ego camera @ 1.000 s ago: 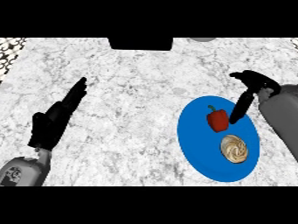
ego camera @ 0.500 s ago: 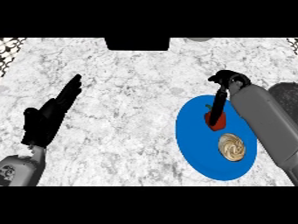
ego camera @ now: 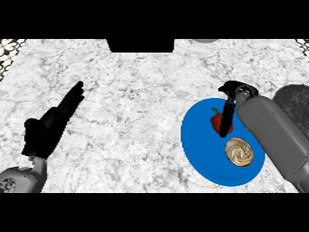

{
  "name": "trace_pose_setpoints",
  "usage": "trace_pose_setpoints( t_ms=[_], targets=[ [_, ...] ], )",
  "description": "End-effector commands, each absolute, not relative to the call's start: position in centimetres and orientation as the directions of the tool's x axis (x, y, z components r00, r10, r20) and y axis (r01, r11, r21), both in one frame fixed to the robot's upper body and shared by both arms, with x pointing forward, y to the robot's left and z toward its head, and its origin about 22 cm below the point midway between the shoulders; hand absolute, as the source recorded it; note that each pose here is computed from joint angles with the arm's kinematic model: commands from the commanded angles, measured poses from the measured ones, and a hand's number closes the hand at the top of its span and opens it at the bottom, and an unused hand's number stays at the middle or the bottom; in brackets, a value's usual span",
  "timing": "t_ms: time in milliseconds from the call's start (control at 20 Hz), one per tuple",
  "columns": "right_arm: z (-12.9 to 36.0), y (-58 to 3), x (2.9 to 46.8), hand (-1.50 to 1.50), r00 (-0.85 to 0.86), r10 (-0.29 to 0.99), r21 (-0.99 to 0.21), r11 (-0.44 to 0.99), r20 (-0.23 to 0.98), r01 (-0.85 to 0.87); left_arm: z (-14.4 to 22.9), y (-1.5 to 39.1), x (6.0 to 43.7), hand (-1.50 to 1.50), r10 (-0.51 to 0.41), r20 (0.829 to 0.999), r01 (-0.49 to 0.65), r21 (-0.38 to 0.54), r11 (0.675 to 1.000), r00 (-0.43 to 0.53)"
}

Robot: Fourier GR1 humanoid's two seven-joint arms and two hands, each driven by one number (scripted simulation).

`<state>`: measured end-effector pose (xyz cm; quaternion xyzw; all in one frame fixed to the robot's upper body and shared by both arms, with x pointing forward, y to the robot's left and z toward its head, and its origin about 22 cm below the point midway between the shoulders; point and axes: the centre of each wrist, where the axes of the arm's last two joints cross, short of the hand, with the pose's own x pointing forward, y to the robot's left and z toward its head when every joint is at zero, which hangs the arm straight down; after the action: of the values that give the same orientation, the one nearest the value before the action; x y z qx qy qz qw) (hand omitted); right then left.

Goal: Pick the bell pepper from the plate and place it in the pan

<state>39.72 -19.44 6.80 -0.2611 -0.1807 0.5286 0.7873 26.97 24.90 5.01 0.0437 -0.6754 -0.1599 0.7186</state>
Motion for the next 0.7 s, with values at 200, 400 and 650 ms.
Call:
trace_pose_setpoints(
  t_ms=[200, 400, 650],
  targets=[
    [4.7, -18.2, 38.6, -1.5, 0.381, 0.921, -0.598, 0.262, -0.08, -0.757, 5.4, 24.9, 27.6, 0.0, -0.282, 0.959, 0.169, 0.274, 0.947, 0.024],
    [2.7, -19.9, 38.7, -1.5, 0.393, 0.916, -0.609, 0.269, -0.078, -0.747, 6.3, 24.4, 27.5, 0.0, -0.295, 0.955, 0.164, 0.287, 0.944, 0.026],
    [1.9, -18.9, 38.7, -1.5, 0.396, 0.917, -0.56, 0.299, -0.056, -0.772, 6.1, 24.5, 28.7, 0.0, -0.288, 0.957, 0.158, 0.278, 0.948, 0.042]
  ],
)
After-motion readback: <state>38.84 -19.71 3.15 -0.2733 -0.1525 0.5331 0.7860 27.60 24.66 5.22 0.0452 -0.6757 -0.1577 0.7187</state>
